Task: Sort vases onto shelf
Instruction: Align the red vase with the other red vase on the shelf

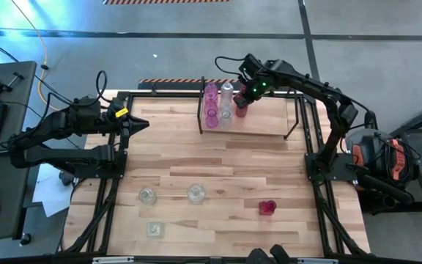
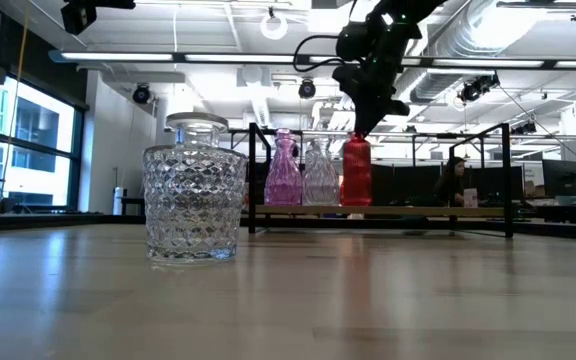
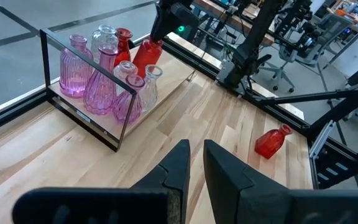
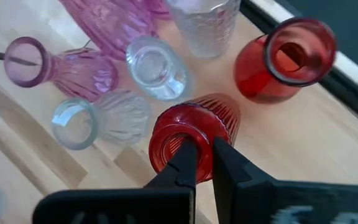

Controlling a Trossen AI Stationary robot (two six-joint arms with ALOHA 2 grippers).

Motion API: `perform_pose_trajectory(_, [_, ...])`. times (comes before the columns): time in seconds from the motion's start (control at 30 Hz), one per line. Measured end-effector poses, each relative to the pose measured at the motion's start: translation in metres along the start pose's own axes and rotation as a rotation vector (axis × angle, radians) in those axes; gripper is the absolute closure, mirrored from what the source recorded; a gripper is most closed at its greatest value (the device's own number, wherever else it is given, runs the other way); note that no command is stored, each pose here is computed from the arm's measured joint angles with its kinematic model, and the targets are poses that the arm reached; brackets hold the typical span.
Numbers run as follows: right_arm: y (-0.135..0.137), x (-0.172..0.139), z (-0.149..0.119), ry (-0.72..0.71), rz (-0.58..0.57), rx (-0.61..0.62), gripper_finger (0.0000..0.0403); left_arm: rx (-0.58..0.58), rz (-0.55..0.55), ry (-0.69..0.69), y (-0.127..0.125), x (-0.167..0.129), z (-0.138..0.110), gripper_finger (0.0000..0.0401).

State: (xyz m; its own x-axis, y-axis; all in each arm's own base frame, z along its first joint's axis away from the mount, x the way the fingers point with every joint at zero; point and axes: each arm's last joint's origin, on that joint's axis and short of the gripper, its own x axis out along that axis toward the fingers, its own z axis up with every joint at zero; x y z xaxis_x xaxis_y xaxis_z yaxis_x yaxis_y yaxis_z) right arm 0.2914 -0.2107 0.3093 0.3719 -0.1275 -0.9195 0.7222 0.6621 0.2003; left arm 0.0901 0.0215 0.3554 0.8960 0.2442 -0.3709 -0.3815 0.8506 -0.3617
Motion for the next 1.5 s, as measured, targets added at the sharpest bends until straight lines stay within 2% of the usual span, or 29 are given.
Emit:
perform_pose_trajectory(0.37, [-0.0002,0.0000,-0.0005,0.009,0.014,0.011,0.0401,0.000,0.000,0.000,0.0000,0.0000,0.0000,0.0366])
perform_pose_trajectory(0.8, [-0.0002,-0.0003,-0.0003,0.005,0.012,0.010,0.0333,-0.002,0.000,0.000,0.0000,0.0000,0.0000,0.0366])
perform_pose_trajectory(1.5, [-0.0002,-0.0001,-0.0001,-0.004,-0.017,0.008,0.0329,-0.019,-0.004,0.003,-0.0001,0.0001,-0.0002,0.0366])
